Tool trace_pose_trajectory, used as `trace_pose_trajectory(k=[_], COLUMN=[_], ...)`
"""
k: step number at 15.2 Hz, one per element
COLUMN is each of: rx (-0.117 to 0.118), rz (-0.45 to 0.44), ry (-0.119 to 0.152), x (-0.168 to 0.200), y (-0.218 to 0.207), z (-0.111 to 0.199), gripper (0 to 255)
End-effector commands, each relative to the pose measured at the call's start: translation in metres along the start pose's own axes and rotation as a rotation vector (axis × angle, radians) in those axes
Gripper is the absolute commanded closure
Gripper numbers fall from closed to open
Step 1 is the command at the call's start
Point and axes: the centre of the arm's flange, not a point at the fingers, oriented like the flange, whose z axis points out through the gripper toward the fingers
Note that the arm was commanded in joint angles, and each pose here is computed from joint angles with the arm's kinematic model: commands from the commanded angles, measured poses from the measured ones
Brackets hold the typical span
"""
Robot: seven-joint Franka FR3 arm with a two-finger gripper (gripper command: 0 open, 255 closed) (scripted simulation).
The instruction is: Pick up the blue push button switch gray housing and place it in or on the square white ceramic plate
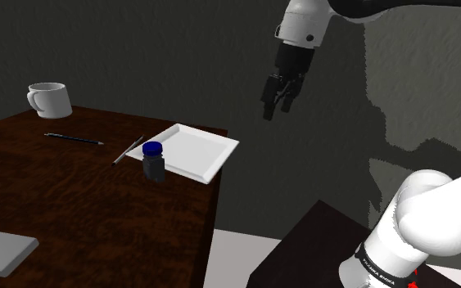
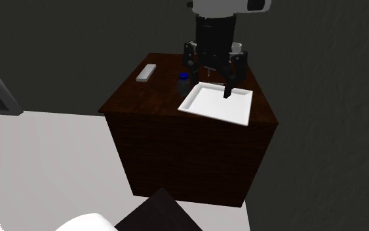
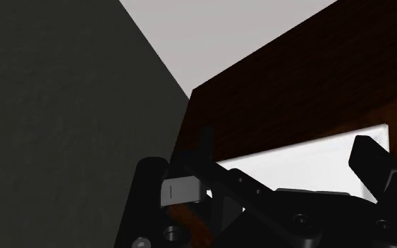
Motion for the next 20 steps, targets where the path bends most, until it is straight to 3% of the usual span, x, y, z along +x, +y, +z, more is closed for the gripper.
trace_pose_trajectory(k=[1,20], rx=[0.002,0.007], rz=[0.010,0.091], ry=[-0.008,-0.077], x=[0.017,0.172], y=[-0.019,-0.211], z=[0.007,0.074], gripper=[0,0])
